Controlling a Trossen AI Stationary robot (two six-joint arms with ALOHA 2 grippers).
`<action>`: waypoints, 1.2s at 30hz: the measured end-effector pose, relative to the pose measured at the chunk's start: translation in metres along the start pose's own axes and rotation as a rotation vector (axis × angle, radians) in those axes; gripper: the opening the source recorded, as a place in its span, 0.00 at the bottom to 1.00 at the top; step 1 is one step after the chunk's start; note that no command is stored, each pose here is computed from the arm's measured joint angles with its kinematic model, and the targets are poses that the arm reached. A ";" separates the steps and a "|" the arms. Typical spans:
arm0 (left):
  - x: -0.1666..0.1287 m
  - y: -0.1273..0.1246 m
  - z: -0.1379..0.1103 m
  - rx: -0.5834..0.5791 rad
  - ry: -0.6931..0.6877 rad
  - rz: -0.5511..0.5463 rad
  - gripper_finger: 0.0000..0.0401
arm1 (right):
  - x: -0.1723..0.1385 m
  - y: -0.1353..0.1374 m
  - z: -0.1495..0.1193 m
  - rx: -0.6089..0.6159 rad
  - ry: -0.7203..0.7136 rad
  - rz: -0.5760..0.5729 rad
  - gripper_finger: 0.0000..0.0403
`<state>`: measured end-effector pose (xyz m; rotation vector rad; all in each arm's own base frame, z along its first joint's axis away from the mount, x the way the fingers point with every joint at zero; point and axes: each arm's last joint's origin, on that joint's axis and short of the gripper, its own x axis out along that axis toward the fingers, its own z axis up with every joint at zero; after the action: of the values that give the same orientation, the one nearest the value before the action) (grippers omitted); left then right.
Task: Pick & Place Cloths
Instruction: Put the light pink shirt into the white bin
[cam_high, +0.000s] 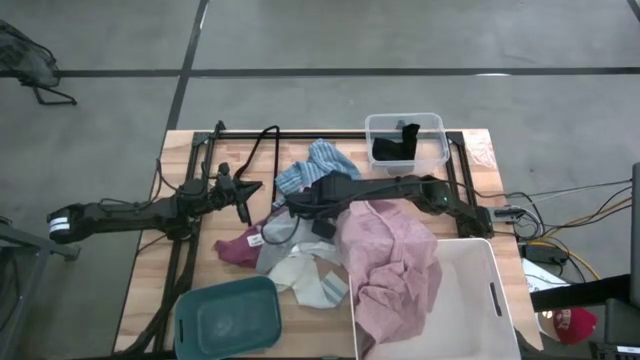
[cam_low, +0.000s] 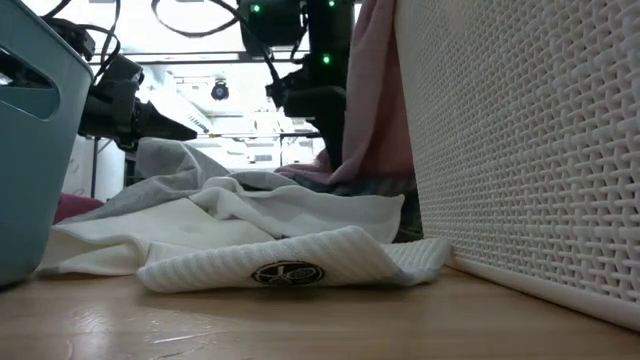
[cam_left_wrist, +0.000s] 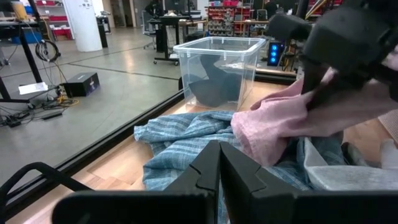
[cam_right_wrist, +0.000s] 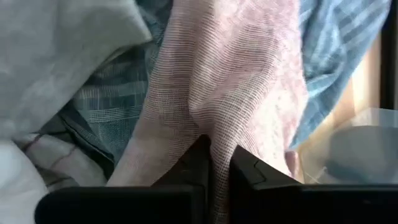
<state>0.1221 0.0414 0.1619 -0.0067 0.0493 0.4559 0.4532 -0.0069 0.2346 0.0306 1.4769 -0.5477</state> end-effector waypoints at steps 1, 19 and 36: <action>0.000 0.000 0.000 0.000 0.000 0.000 0.03 | -0.004 -0.001 0.000 0.005 -0.004 -0.001 0.04; 0.000 0.000 0.000 0.001 0.004 0.000 0.03 | -0.179 -0.040 -0.085 0.196 -0.430 0.082 0.02; 0.000 0.000 -0.002 0.003 0.022 0.000 0.03 | -0.305 -0.043 -0.243 0.195 -0.925 0.357 0.02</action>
<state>0.1220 0.0414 0.1597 -0.0084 0.0719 0.4563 0.2123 0.1403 0.5070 0.1674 0.4944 -0.3318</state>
